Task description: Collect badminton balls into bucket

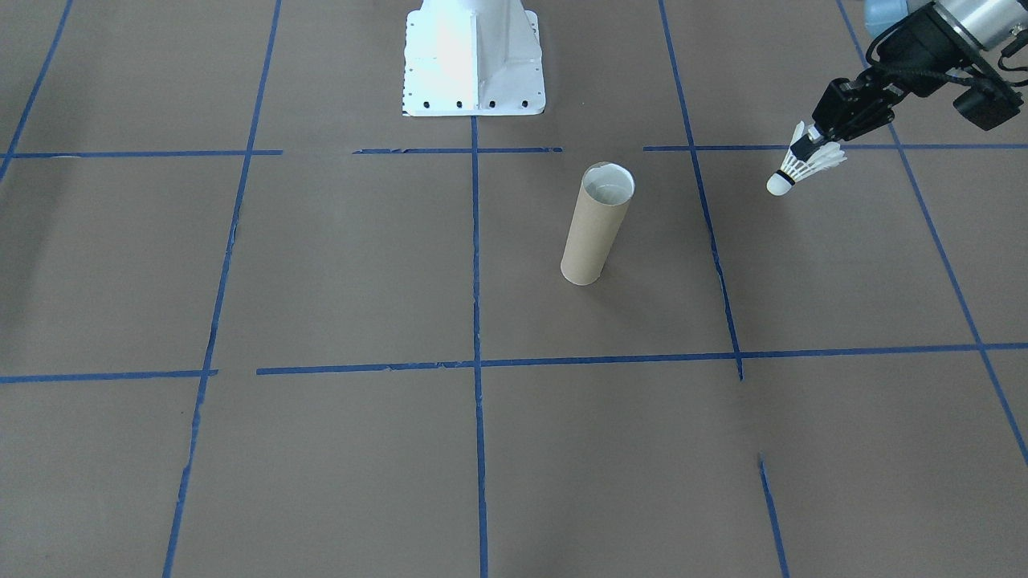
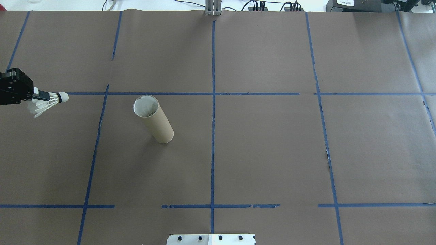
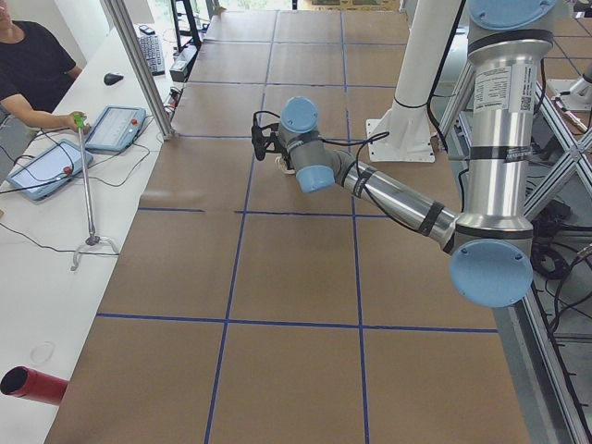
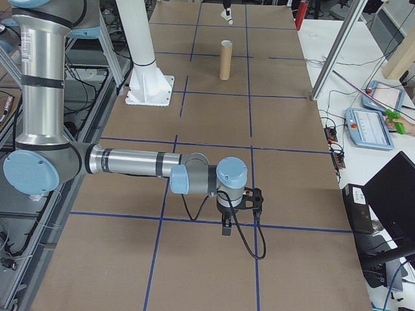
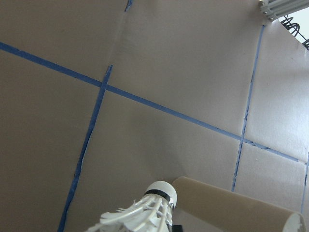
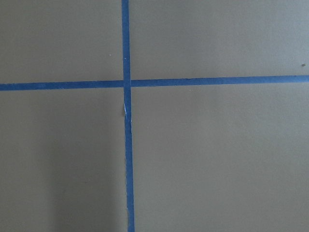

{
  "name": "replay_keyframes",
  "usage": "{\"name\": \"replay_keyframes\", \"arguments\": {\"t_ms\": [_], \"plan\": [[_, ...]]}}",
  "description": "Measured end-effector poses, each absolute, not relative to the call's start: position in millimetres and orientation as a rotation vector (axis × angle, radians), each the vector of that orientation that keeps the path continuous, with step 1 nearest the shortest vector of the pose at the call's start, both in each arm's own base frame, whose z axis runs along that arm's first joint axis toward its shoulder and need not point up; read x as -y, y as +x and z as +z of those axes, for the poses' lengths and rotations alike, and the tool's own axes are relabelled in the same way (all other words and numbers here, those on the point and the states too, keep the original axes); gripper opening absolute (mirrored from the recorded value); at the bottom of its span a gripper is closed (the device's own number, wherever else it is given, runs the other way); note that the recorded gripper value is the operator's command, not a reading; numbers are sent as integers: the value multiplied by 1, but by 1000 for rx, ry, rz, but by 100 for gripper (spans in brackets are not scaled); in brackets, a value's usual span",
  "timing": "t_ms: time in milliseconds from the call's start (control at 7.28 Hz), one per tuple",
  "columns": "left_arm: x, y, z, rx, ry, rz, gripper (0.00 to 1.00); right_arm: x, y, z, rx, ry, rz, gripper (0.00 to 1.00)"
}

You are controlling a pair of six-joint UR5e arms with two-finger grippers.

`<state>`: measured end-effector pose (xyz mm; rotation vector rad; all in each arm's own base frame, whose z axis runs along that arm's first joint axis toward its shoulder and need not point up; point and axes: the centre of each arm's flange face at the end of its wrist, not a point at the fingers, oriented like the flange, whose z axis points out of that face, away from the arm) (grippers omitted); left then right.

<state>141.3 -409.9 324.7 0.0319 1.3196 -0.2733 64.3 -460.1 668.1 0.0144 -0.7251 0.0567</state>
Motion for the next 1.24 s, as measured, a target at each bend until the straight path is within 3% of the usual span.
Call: {"name": "replay_keyframes", "arguments": {"t_ms": [550,1237], "plan": [[364,119,247,-1283,89,-186,0,460,64,668,725,14,57,100],[388,160,157,-1182,218,-95,0,460,64,668,725,14,57,100]]}}
